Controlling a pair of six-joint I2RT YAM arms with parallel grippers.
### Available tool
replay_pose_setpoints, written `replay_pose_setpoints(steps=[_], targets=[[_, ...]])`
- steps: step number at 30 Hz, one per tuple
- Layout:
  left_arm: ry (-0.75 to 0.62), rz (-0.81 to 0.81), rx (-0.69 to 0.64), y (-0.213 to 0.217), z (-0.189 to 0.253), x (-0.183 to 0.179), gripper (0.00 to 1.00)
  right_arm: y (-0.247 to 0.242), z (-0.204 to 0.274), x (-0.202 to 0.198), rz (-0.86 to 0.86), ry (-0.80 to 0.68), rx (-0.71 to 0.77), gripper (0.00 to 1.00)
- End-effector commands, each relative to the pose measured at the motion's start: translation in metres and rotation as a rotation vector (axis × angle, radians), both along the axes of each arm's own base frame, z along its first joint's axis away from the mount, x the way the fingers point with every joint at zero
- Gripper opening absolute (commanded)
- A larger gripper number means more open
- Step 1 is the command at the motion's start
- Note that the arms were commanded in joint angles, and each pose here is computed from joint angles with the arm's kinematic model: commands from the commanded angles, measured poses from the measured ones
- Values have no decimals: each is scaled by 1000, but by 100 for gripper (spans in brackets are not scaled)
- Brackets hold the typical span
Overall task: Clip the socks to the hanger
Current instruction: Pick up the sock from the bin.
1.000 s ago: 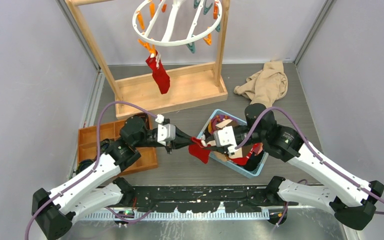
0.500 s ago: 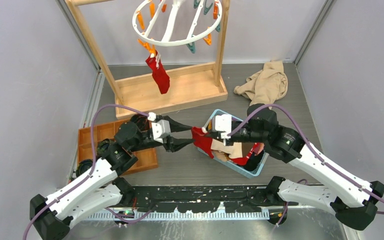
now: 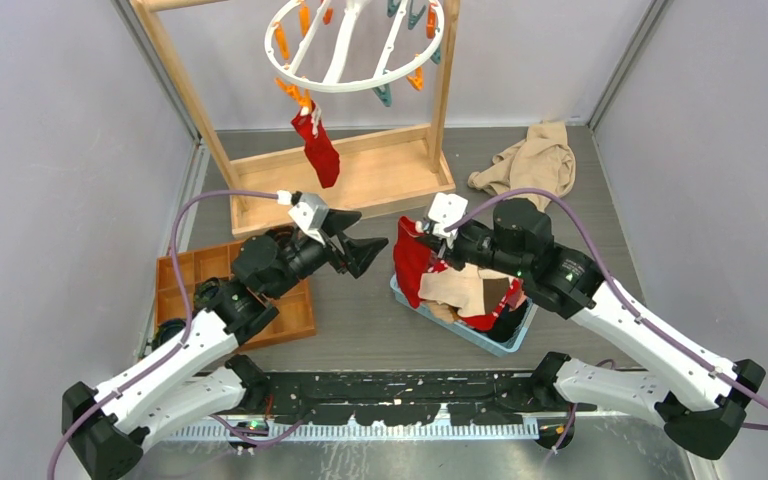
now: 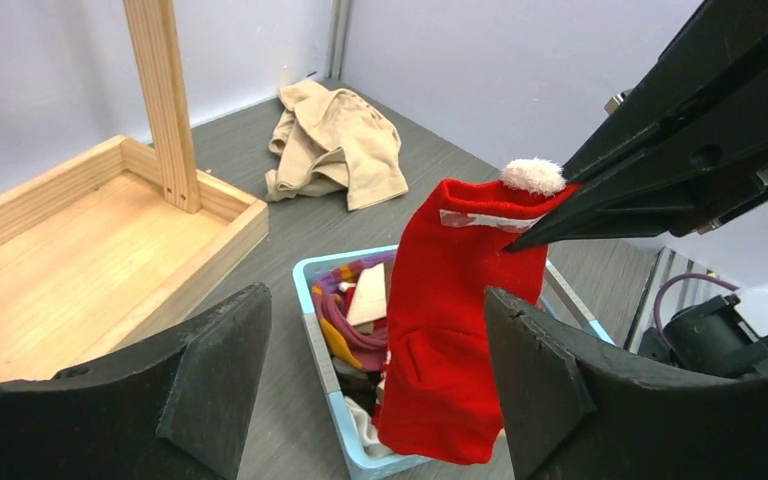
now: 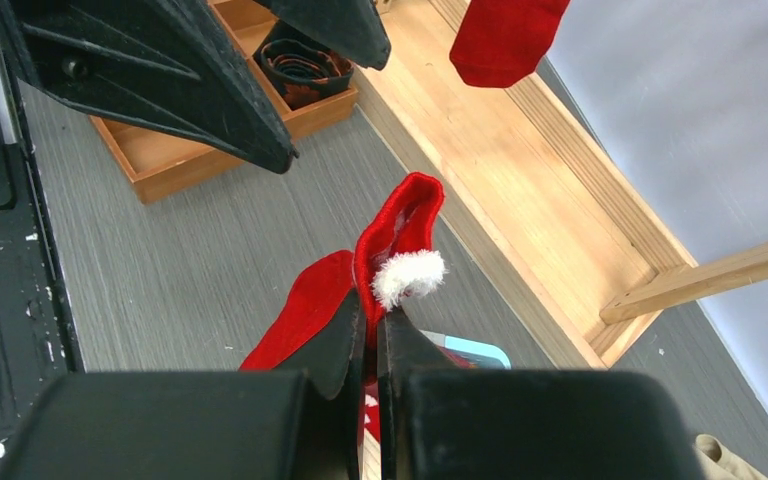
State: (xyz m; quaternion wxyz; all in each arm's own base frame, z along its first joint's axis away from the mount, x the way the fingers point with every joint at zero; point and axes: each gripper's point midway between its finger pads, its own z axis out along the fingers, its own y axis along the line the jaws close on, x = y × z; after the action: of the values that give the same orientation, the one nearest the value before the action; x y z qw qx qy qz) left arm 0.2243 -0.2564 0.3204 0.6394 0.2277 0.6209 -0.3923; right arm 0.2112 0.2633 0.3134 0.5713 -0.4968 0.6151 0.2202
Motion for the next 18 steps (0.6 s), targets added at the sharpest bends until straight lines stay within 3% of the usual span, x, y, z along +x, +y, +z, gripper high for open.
replay_pose_setpoints(steps=[1,4,6,18], targets=[[-188,-49,-10,-5,40,-4,76,6,40,-4,55,-74,95,1],[-349,-185,79,-12,41,-19,69,11,39,-15,138,-93,84,1],[-384,-289,98,-14,42,-30,67,13,38,-19,177,-102,72,1],[-371,-563,45,-32,53,-48,59,23,44,-25,262,-130,79,1]])
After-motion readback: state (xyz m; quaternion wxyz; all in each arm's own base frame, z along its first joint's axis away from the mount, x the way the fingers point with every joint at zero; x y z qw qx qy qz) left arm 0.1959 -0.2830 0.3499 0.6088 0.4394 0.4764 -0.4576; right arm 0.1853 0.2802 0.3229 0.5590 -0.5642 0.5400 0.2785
